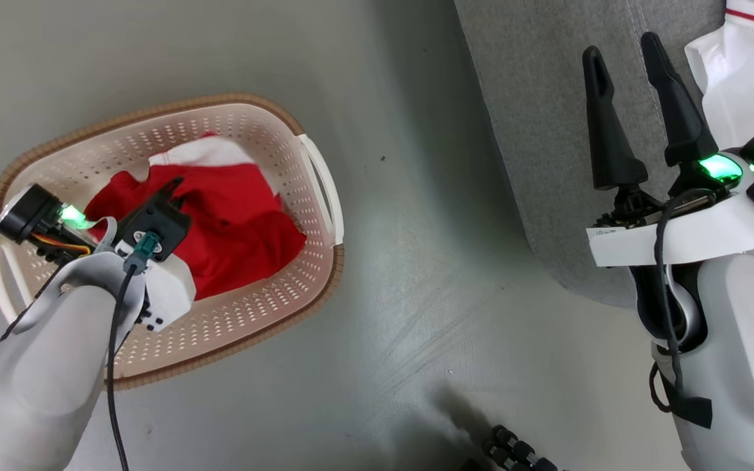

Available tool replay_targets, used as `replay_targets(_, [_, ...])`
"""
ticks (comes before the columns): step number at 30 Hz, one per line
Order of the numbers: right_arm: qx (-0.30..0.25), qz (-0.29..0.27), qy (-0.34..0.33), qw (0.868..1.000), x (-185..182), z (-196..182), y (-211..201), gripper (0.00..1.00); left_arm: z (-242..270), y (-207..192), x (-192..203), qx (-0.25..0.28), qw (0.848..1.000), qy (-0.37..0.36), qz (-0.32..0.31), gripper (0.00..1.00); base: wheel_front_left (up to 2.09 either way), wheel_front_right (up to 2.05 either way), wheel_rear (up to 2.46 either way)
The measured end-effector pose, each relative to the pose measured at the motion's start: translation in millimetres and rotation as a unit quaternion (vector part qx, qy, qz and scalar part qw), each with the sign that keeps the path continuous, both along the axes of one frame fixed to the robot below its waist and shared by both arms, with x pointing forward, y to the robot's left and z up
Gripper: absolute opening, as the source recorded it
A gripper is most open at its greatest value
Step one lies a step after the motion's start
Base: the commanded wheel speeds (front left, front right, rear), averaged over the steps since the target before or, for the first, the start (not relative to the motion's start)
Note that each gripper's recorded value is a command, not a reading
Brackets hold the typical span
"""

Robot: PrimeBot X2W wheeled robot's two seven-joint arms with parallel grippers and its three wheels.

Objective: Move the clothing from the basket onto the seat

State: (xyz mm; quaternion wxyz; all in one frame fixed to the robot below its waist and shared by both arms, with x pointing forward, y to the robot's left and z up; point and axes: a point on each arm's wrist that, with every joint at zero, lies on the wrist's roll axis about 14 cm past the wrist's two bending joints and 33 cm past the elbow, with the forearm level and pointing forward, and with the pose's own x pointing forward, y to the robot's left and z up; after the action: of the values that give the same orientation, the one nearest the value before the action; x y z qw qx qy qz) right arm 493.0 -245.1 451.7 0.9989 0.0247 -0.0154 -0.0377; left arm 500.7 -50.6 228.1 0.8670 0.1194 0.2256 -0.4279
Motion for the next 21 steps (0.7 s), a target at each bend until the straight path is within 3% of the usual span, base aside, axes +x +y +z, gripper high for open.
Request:
replay_targets(6, [-0.004,0.022,-0.021,1.000,8,16,14,1.00,59,0,27,-0.073,0.994,-0.059,0.053,0.00,0.00,0.00,0.00])
replay_targets(21, [-0.035,0.073,-0.052,0.995,12,47,50,1.00,165,43,45,-0.159,0.964,-0.149,0.152,0.00,0.00,0.00,0.00])
